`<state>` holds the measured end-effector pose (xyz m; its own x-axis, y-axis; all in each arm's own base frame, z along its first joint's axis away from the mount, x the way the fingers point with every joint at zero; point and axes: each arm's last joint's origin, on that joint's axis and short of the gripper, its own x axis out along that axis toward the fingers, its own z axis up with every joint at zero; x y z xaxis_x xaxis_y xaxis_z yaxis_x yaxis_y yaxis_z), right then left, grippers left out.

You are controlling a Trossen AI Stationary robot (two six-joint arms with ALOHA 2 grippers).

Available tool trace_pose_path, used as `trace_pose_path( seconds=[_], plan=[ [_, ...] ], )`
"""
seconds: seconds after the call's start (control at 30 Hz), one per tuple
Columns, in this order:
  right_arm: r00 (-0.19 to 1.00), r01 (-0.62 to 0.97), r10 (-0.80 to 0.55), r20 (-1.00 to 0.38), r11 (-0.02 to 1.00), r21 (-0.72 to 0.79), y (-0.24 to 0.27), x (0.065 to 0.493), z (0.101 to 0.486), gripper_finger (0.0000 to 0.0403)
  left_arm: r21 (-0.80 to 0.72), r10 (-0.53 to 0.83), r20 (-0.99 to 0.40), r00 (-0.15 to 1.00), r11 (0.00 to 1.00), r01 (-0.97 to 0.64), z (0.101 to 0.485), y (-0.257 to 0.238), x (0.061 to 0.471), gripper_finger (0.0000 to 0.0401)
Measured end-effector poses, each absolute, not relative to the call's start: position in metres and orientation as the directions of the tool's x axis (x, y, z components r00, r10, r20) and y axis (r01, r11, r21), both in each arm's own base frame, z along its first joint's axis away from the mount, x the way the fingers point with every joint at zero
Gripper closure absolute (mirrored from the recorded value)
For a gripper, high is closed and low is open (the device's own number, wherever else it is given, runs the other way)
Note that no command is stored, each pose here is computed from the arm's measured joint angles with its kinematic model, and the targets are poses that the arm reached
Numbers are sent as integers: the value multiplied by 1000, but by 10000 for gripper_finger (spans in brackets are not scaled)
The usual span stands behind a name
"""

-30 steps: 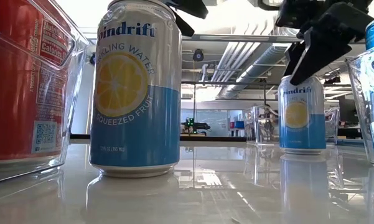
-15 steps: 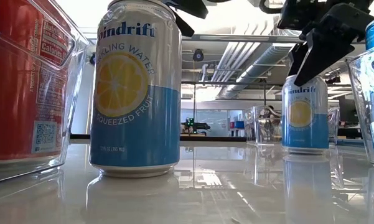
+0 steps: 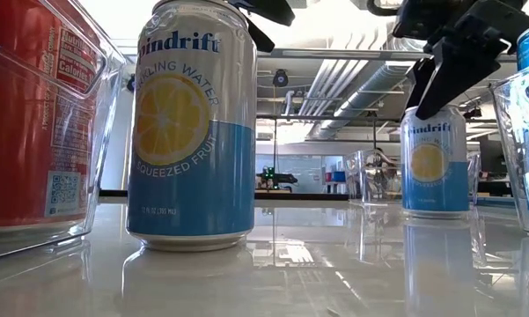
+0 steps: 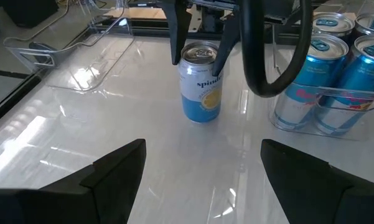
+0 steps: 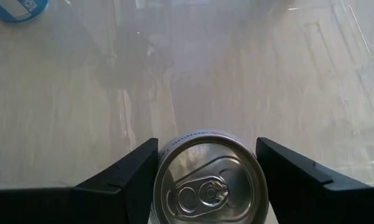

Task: Sort soda cans
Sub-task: Put the middle right blue-white soda can into the top right transparent bin

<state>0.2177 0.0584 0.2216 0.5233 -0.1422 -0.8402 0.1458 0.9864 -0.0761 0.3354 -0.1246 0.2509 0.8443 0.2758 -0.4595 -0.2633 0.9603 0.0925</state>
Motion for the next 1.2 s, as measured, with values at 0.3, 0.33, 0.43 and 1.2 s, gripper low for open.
trace_pose_path(
  seconds=[0.3, 0.33, 0.43, 1.2],
  plan=[
    [551, 166, -183, -814, 980, -108, 35, 227, 224, 170, 92, 276, -459, 844, 960, -263, 251, -125, 335, 88],
    [553, 168, -190, -811, 979, -115, 32, 228, 224, 170, 92, 276, -459, 844, 960, -263, 251, -125, 335, 88],
    [555, 171, -201, -807, 977, -125, 23, 231, 228, 170, 92, 276, -459, 844, 960, -263, 251, -125, 335, 88],
    [426, 670, -630, -650, 702, -241, -161, 187, 346, 170, 104, 288, -457, 841, 957, -271, 251, -124, 335, 88]
  ],
)
